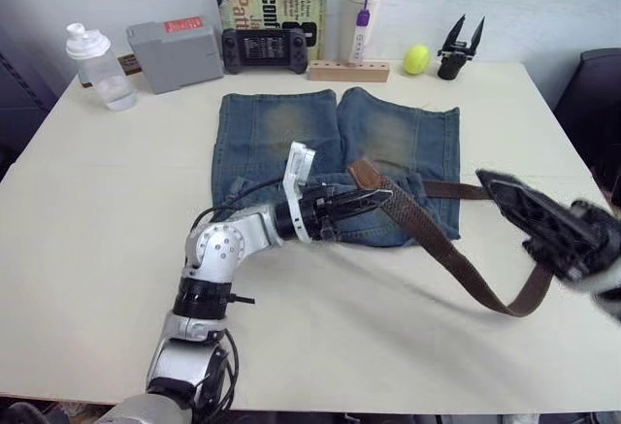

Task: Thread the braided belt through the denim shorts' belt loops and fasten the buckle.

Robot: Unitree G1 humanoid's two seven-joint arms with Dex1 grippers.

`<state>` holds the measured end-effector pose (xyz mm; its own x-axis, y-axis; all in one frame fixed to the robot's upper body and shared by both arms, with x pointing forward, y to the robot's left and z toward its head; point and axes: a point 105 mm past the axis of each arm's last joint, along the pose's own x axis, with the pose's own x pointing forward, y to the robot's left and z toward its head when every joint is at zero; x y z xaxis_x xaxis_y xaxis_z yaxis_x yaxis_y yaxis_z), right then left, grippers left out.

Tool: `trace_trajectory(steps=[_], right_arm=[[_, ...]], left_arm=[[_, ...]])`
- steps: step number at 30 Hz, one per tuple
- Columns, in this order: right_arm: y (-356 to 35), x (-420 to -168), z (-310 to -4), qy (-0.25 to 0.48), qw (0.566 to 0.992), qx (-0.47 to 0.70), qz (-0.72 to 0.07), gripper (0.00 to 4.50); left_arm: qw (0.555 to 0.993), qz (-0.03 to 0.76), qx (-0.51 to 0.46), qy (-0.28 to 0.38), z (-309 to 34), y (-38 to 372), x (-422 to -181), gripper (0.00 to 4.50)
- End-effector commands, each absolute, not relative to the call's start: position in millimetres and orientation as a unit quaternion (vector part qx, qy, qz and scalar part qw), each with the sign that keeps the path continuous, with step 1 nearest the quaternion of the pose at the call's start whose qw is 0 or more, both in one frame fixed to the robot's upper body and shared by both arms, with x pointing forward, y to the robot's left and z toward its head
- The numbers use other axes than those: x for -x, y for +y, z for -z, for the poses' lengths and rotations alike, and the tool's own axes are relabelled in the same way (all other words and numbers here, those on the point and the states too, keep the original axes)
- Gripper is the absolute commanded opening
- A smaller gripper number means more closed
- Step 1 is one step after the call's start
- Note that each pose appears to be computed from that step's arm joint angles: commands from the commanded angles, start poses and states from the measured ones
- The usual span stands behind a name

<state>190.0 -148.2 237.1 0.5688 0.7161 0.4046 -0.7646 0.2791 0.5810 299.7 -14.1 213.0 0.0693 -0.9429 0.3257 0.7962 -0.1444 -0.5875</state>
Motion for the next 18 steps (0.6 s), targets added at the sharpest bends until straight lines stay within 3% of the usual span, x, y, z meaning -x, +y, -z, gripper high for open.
trace_trajectory(steps=[1,4,8,18], right_arm=[[-124,-179,-237,-0.053,0.777,-0.435,-0.452,4.38],[-115,-182,-222,-0.047,0.768,-0.472,-0.43,4.38],[-128,-213,-205,-0.094,0.78,-0.509,-0.353,4.38],[-136,-237,-207,-0.149,0.793,-0.491,-0.328,4.38]], left_arm=[[0.612,0.689,0.373,0.107,-233,-26,-296,0.0],[0.604,0.686,0.392,0.104,-242,-29,-298,0.0],[0.593,0.696,0.39,0.107,-250,-32,-287,0.0],[0.624,0.662,0.396,0.126,-238,-39,-286,0.0]])
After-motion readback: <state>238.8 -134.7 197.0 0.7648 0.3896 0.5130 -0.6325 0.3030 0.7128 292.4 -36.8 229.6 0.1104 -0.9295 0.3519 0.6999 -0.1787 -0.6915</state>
